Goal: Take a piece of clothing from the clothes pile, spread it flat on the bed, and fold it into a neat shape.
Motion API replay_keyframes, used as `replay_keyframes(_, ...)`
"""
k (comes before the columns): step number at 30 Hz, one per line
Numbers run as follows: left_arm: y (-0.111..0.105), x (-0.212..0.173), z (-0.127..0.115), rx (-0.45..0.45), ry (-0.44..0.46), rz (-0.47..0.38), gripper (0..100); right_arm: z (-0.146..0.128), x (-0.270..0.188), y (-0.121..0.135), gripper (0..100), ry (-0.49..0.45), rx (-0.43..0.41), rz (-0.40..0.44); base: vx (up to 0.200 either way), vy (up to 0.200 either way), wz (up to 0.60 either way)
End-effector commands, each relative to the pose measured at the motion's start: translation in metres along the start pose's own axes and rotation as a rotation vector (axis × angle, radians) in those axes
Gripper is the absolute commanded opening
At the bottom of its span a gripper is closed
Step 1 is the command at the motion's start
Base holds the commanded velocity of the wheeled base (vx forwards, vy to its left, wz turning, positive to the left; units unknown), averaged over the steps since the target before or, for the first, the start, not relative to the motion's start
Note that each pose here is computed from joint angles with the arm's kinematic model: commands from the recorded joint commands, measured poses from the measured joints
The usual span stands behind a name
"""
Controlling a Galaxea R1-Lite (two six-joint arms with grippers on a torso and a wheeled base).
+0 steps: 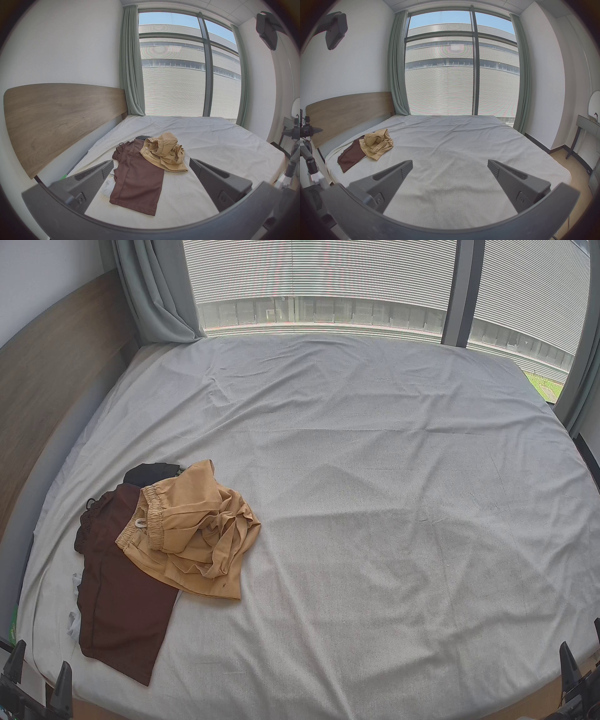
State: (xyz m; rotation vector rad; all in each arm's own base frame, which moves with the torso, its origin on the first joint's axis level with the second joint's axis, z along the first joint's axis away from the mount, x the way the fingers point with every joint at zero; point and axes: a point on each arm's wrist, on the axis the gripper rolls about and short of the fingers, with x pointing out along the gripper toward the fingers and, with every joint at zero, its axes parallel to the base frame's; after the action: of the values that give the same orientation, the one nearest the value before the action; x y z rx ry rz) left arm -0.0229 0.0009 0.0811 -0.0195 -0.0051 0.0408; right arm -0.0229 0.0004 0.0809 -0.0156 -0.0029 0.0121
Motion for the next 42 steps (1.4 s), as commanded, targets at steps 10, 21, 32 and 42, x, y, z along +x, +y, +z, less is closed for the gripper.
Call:
replay_keyframes(10, 0.0, 0.0, -0.005, -0.007, 0.002, -0.002, 100, -0.005, 0.0, 0.0, 100, -0.001, -0.017, 0.011, 0.0, 0.0, 0.0)
replay_keyframes(21, 0.0, 0.0, -0.005, -0.002, 0.0, -0.002, 100, -0.005, 0.0, 0.0, 100, -0.002, -0.021, 0.011, 0.0, 0.0, 0.0)
replay_keyframes(32, -0.002, 0.003, 0.047, -0.005, -0.062, -0.036, 100, -0.005, 0.0, 0.0, 100, -0.002, -0.021, 0.011, 0.0, 0.0, 0.0)
replay_keyframes(42, -0.004, 0.02, 0.065, -0.077, 0.029, -0.124, 100, -0.005, 0.0, 0.0, 100, -0.002, -0.02, 0.011, 0.0, 0.0, 0.0)
